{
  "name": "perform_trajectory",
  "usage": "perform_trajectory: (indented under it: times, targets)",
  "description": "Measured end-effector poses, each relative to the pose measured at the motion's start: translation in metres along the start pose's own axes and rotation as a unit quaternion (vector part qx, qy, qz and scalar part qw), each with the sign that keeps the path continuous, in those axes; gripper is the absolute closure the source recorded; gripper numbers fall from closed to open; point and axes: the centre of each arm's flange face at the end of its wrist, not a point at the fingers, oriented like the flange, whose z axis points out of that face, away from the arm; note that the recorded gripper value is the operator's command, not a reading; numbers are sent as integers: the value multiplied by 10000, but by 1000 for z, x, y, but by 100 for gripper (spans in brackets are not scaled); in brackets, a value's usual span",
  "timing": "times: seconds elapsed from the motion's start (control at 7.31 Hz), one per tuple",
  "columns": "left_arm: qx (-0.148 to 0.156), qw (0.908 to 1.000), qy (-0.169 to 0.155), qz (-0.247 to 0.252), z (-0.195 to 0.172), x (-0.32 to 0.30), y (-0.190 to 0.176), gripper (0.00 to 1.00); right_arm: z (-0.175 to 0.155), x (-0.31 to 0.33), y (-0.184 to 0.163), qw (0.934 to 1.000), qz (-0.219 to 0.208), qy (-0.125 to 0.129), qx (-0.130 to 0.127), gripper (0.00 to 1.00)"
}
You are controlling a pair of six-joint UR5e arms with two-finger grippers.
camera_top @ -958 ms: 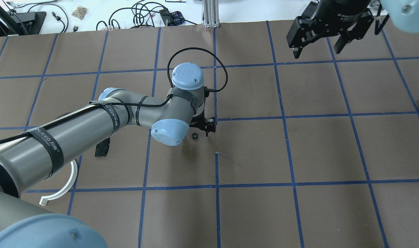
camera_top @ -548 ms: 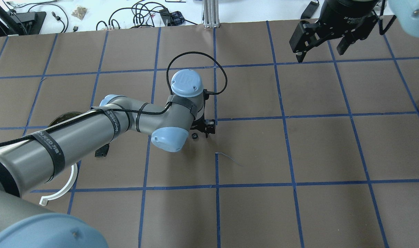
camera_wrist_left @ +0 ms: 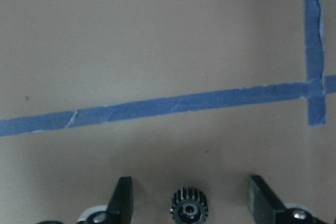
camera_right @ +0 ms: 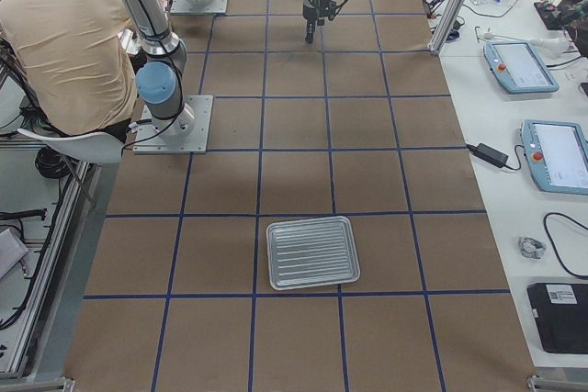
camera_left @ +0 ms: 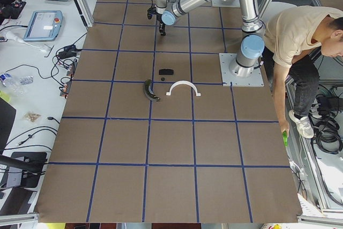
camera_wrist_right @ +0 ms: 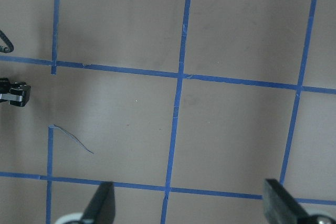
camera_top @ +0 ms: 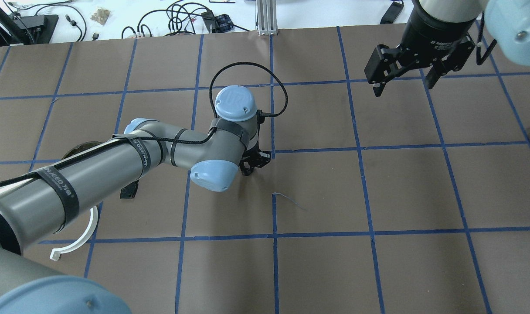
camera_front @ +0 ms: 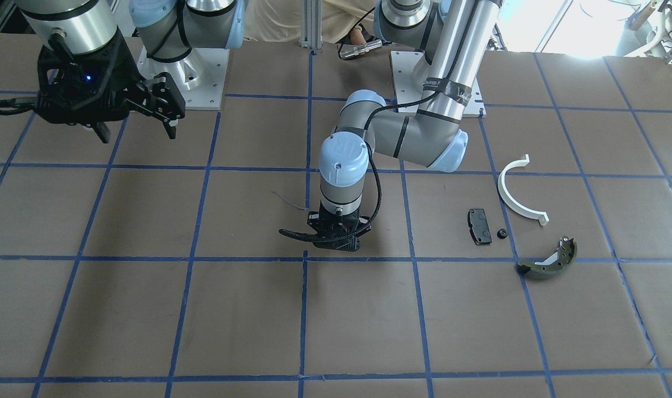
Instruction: Place bearing gear from tray to pile
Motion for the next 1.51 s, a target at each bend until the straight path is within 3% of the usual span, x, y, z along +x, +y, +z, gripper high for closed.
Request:
perform_trajectory:
  times: [0.41,0.82,1.23,1.51]
  targets:
    - [132,9997,56,-200,-21,-33,-19,100,2,4,1,9999,85,9,-54,0]
    - [-87,9998,-30,-171,-49,-139,-33,100,1,5,0,9999,96,26,-30,0]
    - [-537,9981,-279,129,-51,-258,14,100,4,4,2,9997,204,-20,-116,0]
    - [-736,9970,-225,-89,-33,-334,52,100,5,3,3,9993,322,-41,-166,0]
